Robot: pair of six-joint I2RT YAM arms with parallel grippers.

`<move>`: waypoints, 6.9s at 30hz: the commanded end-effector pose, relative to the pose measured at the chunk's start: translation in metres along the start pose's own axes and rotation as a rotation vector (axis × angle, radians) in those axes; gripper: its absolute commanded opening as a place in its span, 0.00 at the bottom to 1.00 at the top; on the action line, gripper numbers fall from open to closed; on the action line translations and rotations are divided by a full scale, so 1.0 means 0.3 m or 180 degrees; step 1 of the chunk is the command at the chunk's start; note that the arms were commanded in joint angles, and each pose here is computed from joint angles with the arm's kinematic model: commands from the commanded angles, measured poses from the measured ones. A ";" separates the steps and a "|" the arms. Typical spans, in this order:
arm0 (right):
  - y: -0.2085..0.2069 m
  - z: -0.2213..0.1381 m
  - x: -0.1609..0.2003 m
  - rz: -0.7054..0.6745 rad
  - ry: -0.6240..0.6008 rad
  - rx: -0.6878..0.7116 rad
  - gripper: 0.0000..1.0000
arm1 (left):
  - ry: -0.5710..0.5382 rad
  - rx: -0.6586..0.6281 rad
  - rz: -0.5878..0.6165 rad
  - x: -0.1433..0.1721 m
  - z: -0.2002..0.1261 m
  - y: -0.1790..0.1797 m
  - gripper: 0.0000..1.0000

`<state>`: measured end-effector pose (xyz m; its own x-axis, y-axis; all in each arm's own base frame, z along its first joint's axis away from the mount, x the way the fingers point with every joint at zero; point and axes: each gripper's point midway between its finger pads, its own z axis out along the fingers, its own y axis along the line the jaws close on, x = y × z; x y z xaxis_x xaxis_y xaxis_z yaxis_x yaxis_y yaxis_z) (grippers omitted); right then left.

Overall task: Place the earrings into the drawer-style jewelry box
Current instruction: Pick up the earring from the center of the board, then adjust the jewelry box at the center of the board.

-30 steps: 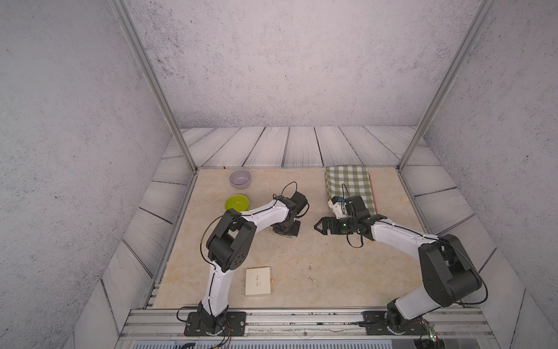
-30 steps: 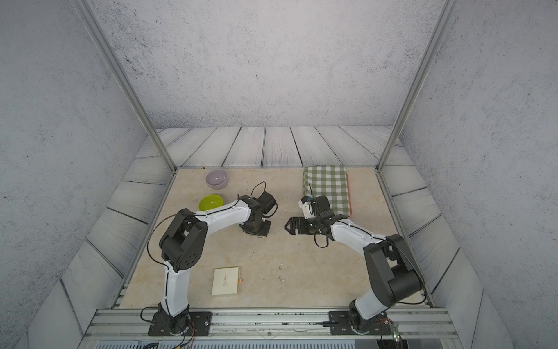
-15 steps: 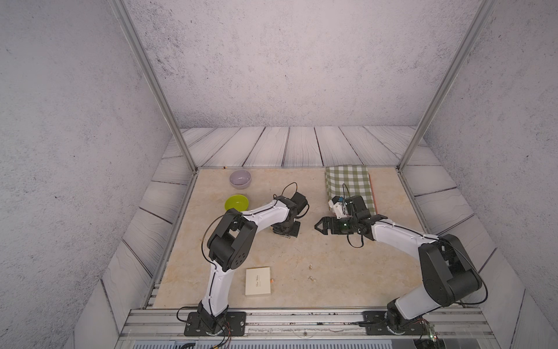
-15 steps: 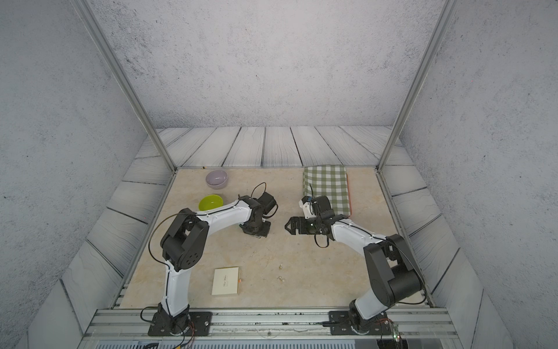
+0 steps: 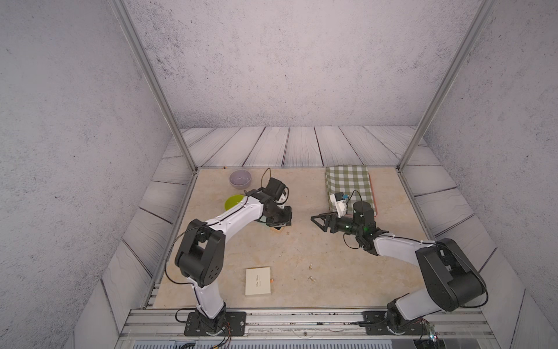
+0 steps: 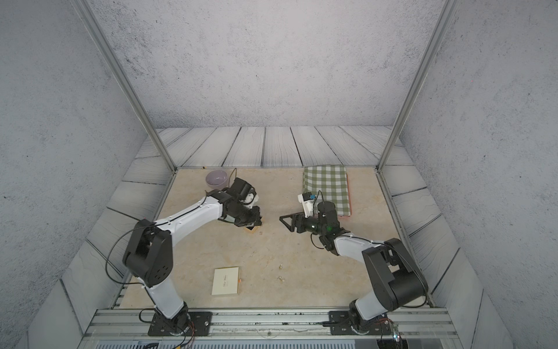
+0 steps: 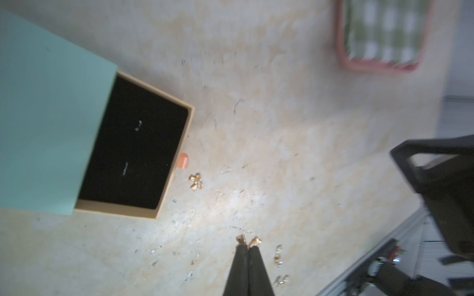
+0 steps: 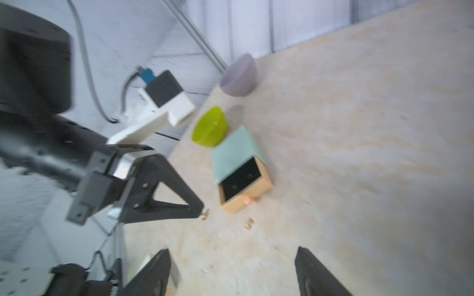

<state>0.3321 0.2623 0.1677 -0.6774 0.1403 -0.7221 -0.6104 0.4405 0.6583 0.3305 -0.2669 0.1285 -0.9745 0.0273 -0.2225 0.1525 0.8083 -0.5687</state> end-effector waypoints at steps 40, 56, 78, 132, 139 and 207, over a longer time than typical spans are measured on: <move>0.286 0.160 -0.238 0.1554 0.0279 -0.1765 0.42 | -0.0660 0.2627 -0.0477 -0.207 -0.311 -0.261 0.00; 0.258 0.188 -0.230 0.1410 0.0307 -0.1677 0.46 | -0.0669 0.2687 -0.0505 -0.196 -0.329 -0.268 0.00; 0.261 0.185 -0.229 0.1512 0.0315 -0.1660 0.28 | -0.0664 0.2489 -0.0445 -0.172 -0.297 -0.235 0.00; 0.277 0.182 -0.221 0.1574 0.0326 -0.1648 0.19 | -0.0678 0.2421 -0.0520 -0.173 -0.276 -0.214 0.00; 0.229 0.190 -0.167 0.1664 0.0463 -0.1278 0.12 | -0.0686 0.2300 -0.0504 -0.170 -0.265 -0.195 0.41; -0.082 0.380 -0.005 0.0102 0.2224 0.1860 0.14 | -0.0464 -0.0365 -0.0789 -0.316 -0.051 0.449 0.59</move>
<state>0.4008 0.3467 0.1199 -0.9100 -0.3098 -0.2754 -0.3870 0.8732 0.2963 0.4444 -0.1504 0.0918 -0.9352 -0.2824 -0.2134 -0.1245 0.8268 -0.5485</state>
